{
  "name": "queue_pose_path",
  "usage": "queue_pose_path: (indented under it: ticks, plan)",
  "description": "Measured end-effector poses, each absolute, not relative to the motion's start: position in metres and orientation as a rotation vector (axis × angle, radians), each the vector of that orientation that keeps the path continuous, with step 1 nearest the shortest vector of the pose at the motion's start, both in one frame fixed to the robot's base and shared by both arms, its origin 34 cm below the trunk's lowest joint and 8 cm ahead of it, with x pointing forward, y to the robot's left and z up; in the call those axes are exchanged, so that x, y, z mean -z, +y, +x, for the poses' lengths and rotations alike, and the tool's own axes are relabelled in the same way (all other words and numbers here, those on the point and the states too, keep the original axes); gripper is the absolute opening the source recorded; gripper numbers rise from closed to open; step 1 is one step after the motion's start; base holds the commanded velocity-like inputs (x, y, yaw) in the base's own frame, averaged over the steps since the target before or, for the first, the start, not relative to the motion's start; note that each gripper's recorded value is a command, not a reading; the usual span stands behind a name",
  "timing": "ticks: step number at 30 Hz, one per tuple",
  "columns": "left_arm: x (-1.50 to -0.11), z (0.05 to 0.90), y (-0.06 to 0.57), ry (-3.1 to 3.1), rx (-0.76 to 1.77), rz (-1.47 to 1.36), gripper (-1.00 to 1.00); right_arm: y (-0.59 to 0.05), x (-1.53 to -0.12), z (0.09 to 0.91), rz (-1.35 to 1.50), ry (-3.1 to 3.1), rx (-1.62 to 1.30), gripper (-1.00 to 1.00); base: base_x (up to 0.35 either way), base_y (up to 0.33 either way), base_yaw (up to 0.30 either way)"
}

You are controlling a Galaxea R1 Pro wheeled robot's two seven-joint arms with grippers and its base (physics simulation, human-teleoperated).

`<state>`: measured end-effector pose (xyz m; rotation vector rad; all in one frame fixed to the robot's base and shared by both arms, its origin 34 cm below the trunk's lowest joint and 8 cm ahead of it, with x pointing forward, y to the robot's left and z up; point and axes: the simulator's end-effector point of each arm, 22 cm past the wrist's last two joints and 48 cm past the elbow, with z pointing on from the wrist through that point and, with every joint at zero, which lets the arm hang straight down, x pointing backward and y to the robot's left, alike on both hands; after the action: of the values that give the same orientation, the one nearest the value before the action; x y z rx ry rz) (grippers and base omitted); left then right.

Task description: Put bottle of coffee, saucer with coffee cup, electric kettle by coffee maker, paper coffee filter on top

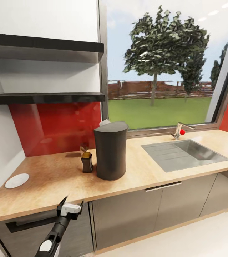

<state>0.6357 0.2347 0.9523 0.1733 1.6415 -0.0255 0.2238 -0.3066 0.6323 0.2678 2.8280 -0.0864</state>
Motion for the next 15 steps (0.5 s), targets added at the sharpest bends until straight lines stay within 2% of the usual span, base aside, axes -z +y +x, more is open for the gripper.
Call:
queue_pose_path:
  ticks: [8, 15]
  plan:
    - [-0.923, 0.604, 0.237, 1.691, 0.029, 0.174, 1.00, -0.306, -0.632, 0.224, 0.268, 2.828, 0.086, 1.00, 0.000, 0.000, 0.261]
    - [-0.882, 0.559, 0.238, 1.778, 0.035, 0.177, 1.00, -0.307, -0.632, 0.223, 0.268, 2.829, 0.087, 1.00, 0.000, 0.000, 0.074]
